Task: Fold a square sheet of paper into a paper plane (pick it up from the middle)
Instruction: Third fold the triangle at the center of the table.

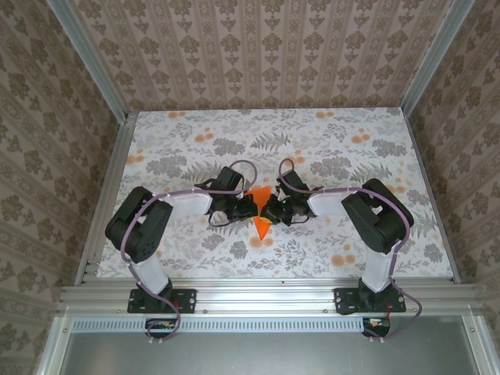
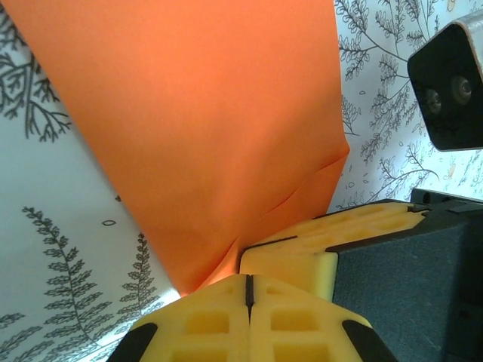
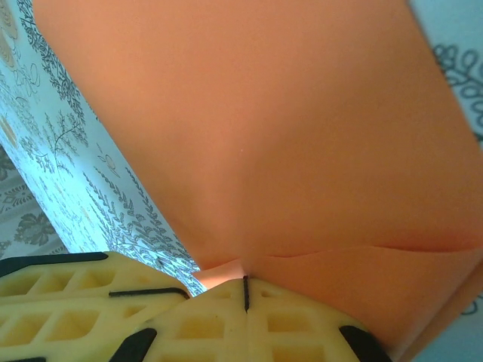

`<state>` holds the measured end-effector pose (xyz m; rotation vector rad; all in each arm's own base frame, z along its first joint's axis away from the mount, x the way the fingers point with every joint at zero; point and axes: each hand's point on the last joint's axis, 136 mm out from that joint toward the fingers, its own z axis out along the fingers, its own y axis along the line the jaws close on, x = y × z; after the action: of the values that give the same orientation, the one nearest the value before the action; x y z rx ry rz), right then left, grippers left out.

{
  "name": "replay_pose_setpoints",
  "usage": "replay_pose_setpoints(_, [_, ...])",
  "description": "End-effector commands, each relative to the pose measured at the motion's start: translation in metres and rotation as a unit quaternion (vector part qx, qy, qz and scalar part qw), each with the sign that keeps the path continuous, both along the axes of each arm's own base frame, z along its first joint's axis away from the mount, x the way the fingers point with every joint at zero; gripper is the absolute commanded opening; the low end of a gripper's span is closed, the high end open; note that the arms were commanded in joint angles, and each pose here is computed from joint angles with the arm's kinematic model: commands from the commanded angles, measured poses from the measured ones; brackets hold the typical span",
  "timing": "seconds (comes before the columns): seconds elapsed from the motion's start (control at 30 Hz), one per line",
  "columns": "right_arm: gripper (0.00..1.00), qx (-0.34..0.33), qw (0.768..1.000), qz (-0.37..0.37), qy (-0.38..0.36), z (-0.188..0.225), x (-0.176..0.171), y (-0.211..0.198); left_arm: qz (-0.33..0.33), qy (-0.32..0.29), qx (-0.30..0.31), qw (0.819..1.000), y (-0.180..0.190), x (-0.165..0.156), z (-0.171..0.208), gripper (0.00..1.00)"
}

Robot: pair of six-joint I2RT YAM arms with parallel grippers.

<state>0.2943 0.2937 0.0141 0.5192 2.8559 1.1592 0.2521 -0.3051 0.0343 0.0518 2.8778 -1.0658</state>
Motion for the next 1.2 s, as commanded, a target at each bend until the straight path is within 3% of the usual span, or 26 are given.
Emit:
replay_pose_setpoints(0.0, [0.03, -0.05, 0.998, -0.009, 0.036, -0.03, -0.016, -0.017, -0.006, 0.021, 0.012, 1.0, -0.002, -0.007, -0.013, 0.03])
replay_pose_setpoints(0.33, [0.03, -0.027, 0.999, -0.007, 0.017, -0.017, -0.011, -0.012, -0.001, 0.031, 0.054, 0.998, 0.011, -0.011, -0.035, 0.0])
replay_pose_setpoints(0.47, [0.04, 0.005, 1.0, 0.012, -0.019, 0.006, -0.008, -0.003, 0.004, 0.033, 0.063, 0.997, 0.015, -0.012, -0.039, 0.0])
replay_pose_setpoints(0.7, [0.06, 0.031, 0.996, 0.072, -0.047, 0.035, -0.035, 0.006, 0.014, 0.036, 0.082, 0.996, 0.022, -0.014, -0.044, 0.0])
replay_pose_setpoints(1.17, [0.07, 0.026, 0.996, 0.08, -0.01, 0.0, -0.061, 0.006, 0.018, 0.038, 0.088, 0.995, 0.022, -0.014, -0.048, 0.0])
